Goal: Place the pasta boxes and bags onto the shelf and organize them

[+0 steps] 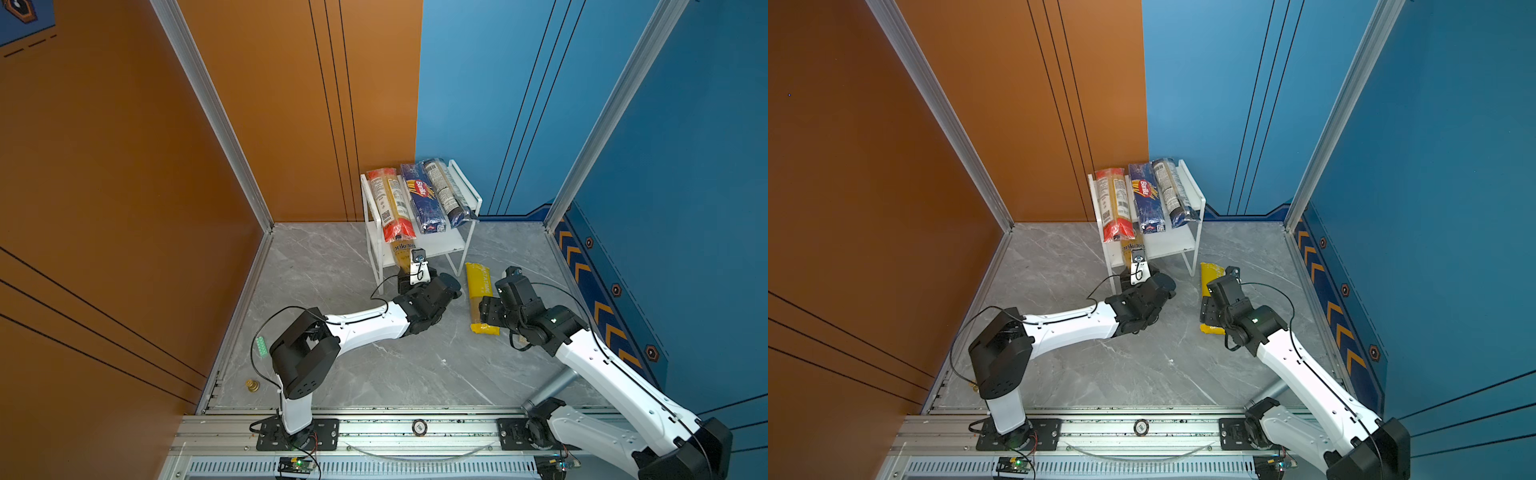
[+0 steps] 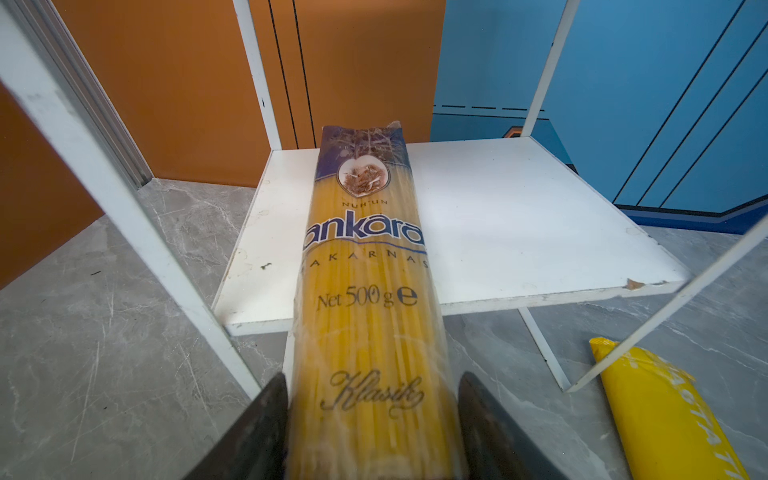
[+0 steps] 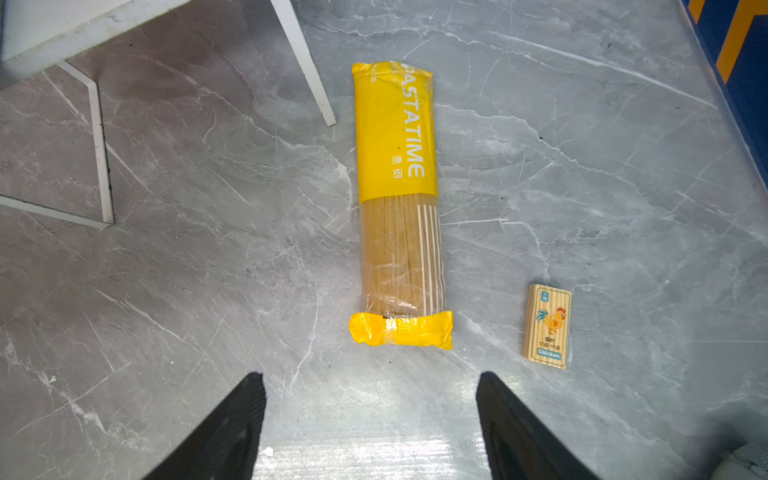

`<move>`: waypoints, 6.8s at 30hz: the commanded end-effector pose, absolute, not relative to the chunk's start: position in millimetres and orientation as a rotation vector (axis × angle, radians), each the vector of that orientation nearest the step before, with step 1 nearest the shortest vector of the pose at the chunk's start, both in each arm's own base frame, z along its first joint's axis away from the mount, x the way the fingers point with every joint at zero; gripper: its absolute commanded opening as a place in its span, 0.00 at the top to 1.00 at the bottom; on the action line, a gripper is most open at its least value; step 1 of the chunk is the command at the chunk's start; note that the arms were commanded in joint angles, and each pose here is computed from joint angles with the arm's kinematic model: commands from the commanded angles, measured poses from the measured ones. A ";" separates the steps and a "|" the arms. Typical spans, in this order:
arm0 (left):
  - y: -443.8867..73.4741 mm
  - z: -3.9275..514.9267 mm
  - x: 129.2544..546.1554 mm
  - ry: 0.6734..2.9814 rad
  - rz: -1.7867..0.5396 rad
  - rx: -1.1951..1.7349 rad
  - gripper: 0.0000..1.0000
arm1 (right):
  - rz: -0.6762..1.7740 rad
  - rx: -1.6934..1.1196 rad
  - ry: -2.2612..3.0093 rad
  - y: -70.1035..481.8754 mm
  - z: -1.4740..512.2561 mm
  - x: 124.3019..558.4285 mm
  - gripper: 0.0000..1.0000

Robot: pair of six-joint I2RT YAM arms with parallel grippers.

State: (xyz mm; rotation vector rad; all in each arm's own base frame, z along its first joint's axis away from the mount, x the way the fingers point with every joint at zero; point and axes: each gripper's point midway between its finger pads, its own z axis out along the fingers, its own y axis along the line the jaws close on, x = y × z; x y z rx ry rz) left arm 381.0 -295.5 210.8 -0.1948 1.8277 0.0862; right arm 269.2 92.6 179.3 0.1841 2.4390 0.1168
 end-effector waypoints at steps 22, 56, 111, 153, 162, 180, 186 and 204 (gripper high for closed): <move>-250.5 251.2 301.2 1.870 -0.100 -0.076 0.26 | 0.100 0.160 2.479 88.0 157.7 259.3 0.21; -132.4 219.9 254.3 1.929 -0.028 -0.214 0.04 | 0.092 0.211 2.569 74.9 109.7 268.3 0.20; -146.7 175.4 282.8 2.027 -0.250 -0.047 0.02 | 0.037 0.185 2.745 87.4 26.5 335.0 0.15; -172.2 142.5 278.9 2.115 -0.564 0.183 0.02 | 0.124 0.181 2.750 99.7 12.5 316.3 0.22; -174.6 141.8 277.4 2.120 -0.589 0.185 0.02 | 0.126 0.164 2.750 99.8 14.6 312.9 0.26; -182.0 136.0 279.7 2.137 -0.628 0.183 0.02 | 0.121 0.134 2.745 100.6 18.8 308.2 0.51; -182.4 135.7 279.9 2.134 -0.630 0.189 0.02 | 0.131 0.119 2.736 101.8 22.6 307.2 0.58; -181.3 132.4 277.0 2.140 -0.639 0.184 0.02 | 0.221 0.074 2.704 109.4 42.3 295.8 0.81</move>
